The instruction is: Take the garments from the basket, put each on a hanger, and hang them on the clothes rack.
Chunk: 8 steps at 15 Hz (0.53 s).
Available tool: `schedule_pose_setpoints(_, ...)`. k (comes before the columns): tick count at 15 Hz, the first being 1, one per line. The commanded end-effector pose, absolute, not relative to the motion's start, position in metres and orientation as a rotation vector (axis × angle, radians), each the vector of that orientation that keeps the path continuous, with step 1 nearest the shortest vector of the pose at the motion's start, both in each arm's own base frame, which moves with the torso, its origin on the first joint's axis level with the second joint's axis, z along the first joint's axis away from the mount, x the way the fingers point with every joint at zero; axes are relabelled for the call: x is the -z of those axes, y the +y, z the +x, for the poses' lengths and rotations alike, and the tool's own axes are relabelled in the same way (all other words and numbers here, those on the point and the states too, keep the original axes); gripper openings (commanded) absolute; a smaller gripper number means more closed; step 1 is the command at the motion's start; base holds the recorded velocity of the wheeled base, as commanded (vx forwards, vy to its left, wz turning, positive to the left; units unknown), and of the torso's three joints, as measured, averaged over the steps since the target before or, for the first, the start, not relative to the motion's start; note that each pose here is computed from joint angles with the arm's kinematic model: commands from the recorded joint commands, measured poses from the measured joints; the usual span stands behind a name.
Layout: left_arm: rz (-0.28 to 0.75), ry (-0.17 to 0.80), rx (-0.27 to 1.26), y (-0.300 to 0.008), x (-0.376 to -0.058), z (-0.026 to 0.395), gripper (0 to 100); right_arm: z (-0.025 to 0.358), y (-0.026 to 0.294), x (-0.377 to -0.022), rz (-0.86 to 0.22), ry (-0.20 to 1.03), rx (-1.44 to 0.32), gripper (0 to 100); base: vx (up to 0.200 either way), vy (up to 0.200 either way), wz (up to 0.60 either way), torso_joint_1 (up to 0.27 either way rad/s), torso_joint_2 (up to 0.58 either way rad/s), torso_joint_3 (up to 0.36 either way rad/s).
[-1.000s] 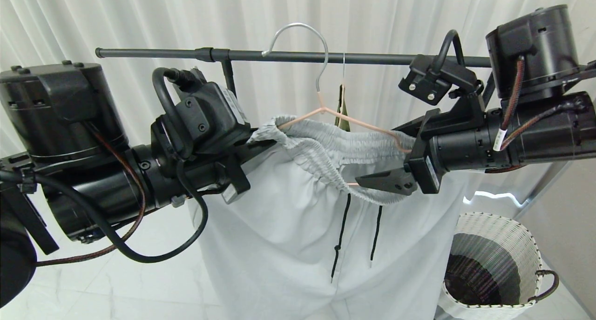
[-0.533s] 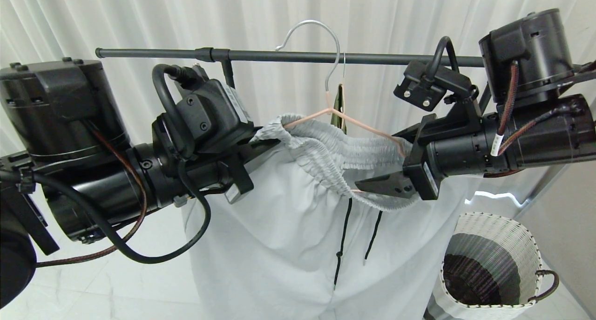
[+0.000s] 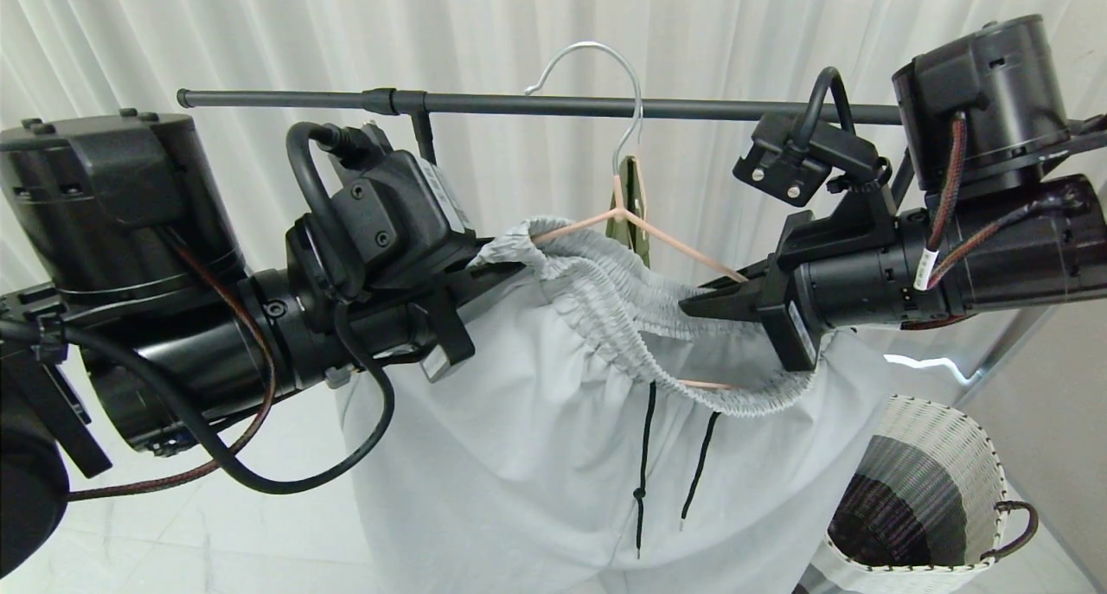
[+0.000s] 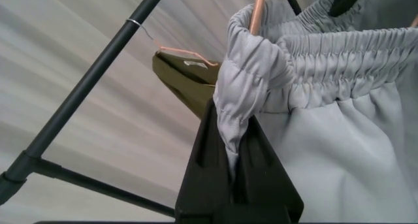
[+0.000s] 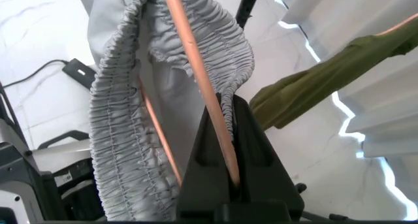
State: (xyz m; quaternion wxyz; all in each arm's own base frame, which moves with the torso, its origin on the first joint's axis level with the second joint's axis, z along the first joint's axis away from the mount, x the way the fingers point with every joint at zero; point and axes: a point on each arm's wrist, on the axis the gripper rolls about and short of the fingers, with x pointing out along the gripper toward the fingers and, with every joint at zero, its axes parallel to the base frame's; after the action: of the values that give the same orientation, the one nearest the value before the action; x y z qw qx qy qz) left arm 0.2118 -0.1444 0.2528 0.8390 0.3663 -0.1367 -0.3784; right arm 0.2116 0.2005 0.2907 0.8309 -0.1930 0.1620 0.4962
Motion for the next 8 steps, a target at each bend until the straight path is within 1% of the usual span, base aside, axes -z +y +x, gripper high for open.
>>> schedule_pose_setpoints(1,0.775,-0.287,0.799,-0.144,-0.252,0.211,0,0.212,0.2,-0.292,-0.415,0.333,-1.051,0,0.0,0.0,0.0,0.0,0.0,0.0)
schedule_pose_setpoints(2,0.779,-0.286,0.793,-0.144,-0.252,0.211,0,0.212,0.199,-0.293,-0.446,0.307,-1.054,0,0.0,0.0,0.0,0.0,0.0,0.0)
schedule_pose_setpoints(3,0.779,-0.286,0.792,-0.143,-0.252,0.211,100,0.212,0.198,-0.294,-0.463,0.29,-1.056,0,0.0,0.0,0.0,0.0,0.0,0.0)
schedule_pose_setpoints(4,0.779,-0.277,0.797,-0.143,-0.25,0.211,100,0.213,0.197,-0.295,-0.492,0.256,-1.059,0,0.0,0.0,0.0,0.0,0.0,0.0)
schedule_pose_setpoints(8,0.779,-0.219,0.778,-0.131,-0.237,0.208,100,0.216,0.197,-0.301,-0.511,0.18,-1.043,0,0.0,0.0,0.0,0.0,0.0,0.0)
